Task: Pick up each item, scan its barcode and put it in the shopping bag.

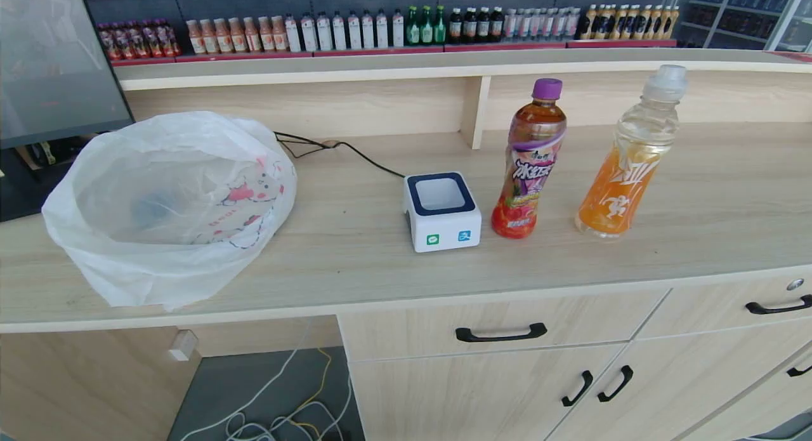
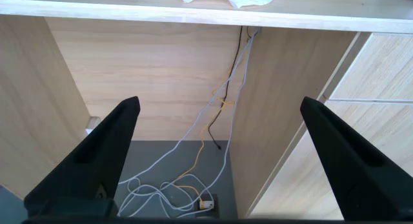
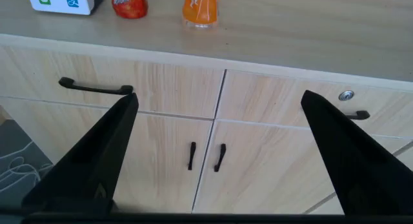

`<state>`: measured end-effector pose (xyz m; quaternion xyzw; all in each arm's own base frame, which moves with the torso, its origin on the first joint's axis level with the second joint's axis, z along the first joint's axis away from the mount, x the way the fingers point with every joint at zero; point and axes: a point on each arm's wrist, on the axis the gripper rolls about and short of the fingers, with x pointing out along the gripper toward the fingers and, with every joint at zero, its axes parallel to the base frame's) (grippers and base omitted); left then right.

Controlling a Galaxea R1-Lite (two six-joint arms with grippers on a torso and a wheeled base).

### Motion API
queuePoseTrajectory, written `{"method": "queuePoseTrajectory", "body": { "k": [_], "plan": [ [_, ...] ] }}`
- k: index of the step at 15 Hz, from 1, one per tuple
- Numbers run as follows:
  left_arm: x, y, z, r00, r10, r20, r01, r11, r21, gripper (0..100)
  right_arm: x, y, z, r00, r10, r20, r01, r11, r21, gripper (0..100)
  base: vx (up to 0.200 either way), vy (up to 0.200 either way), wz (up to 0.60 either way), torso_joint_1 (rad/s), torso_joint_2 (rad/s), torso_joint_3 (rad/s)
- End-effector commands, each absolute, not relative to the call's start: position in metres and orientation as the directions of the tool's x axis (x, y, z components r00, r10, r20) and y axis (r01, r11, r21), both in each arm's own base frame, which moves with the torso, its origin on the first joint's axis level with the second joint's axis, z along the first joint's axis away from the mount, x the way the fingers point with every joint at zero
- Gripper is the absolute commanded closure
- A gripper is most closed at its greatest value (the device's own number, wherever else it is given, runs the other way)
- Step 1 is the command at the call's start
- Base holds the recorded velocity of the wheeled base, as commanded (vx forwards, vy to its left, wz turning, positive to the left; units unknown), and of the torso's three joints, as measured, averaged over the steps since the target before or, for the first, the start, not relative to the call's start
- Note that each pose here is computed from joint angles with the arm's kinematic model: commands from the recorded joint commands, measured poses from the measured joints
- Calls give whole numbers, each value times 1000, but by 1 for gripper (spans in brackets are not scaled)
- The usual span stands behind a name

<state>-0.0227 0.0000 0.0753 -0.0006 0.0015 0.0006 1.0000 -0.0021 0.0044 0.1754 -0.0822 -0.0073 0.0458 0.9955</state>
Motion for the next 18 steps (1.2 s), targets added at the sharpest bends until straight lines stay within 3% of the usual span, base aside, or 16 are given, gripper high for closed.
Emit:
{"method": "queuePoseTrajectory", "body": {
  "k": [1, 6, 9, 18],
  "plan": [
    [-23, 0, 75, 1000, 2, -3, -2, 1000, -2, 0, 19, 3, 187, 990, 127, -64, -136, 979, -151, 0, 0, 0, 0, 0, 0, 0],
    [-23, 0, 75, 1000, 2, -3, -2, 1000, -2, 0, 52, 2, 204, 983, 180, -39, -184, 971, -154, 0, 0, 0, 0, 0, 0, 0],
    [-23, 0, 75, 1000, 2, -3, -2, 1000, -2, 0, 82, 12, 208, 950, 312, -15, -310, 936, -167, 0, 0, 0, 0, 0, 0, 0],
    [-23, 0, 75, 1000, 2, -3, -2, 1000, -2, 0, 179, 54, 205, 862, 449, 235, -411, 891, -194, 0, 0, 0, 0, 0, 0, 0]
  ]
}}
